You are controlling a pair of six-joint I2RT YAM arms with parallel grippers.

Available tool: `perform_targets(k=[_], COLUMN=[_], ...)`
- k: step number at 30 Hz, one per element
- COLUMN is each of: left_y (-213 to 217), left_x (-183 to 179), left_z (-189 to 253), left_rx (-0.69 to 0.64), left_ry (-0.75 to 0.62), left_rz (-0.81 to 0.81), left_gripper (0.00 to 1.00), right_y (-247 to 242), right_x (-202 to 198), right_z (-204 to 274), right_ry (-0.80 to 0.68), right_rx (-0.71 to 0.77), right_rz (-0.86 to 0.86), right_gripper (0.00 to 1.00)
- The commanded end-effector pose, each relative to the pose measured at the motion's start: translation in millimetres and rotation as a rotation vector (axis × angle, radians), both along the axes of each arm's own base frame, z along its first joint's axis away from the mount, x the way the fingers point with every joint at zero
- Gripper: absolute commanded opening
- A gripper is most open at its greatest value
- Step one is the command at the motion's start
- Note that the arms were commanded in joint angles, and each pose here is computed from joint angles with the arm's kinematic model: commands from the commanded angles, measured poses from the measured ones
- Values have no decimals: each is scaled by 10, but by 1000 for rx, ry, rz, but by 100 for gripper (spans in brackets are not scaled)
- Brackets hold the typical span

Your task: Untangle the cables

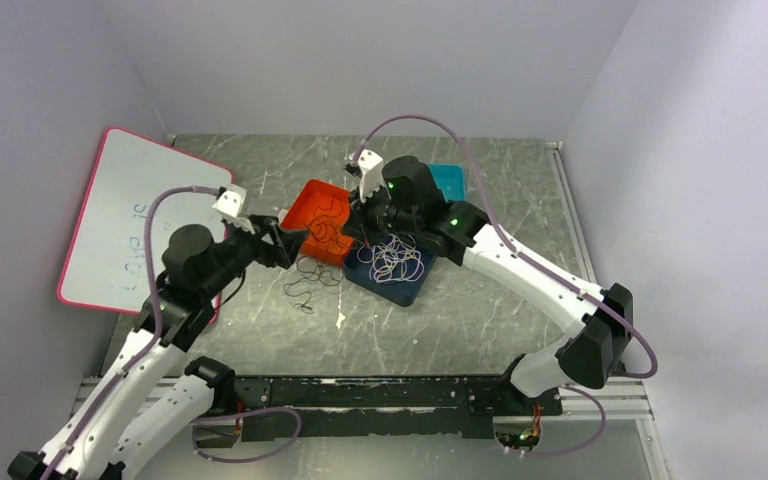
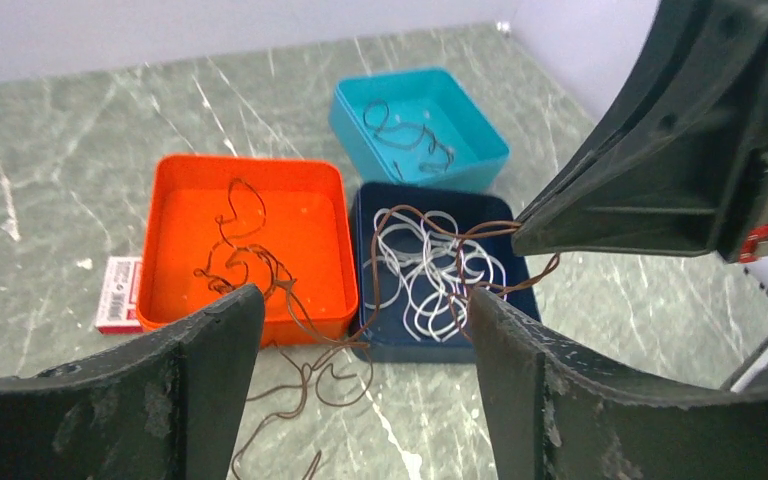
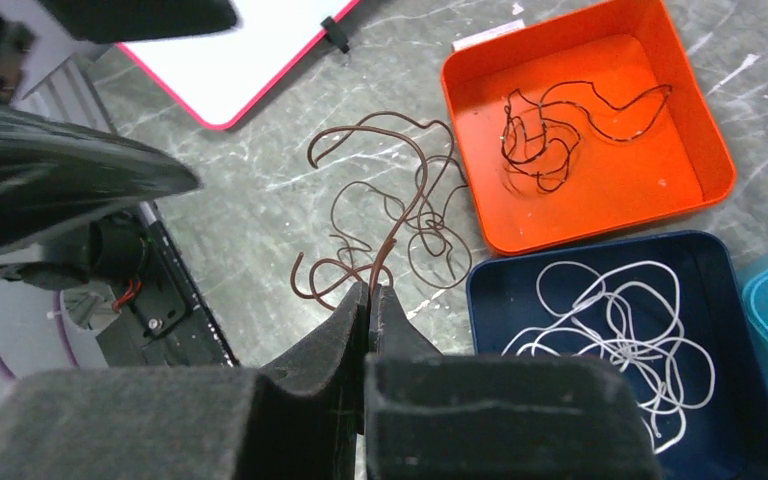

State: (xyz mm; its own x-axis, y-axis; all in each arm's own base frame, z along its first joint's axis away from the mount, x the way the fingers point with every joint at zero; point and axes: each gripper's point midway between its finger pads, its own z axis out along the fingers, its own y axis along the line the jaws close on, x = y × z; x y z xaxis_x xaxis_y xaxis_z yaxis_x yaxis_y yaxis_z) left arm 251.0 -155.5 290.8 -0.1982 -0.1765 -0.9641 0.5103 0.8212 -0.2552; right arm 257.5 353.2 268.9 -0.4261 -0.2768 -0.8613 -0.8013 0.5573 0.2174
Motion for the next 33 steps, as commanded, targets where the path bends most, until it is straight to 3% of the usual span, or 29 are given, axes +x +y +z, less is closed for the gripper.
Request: perform_targets(k=[1, 9, 17, 22, 24, 29, 33], left_y=[-167, -281, -354, -365, -329, -193, -165], left_x=[-5, 46, 102, 122, 130, 118, 67], left_z=[-82, -208, -281, -284, -249, -88, 38], left_rx=[39, 40, 43, 44, 44, 39, 40], left_ry=[40, 72, 102, 110, 105, 64, 27], left_rz=[-101, -148, -172, -172, -150, -81, -83], left_gripper=[77, 64, 39, 8, 7, 7, 7], right_y=[37, 5, -12, -26, -41, -109, -110], right_x=[-116, -179, -231, -245, -253, -267, -237], right_z=[179, 229, 254, 174, 105, -36, 15], right_ry=[-31, -43, -52, -41, -32, -23, -46], right_rx=[37, 45, 62, 55, 42, 5, 15], right_rz=[80, 99, 116, 116, 114, 105, 96], right_gripper=[0, 0, 0, 0, 0, 29, 40])
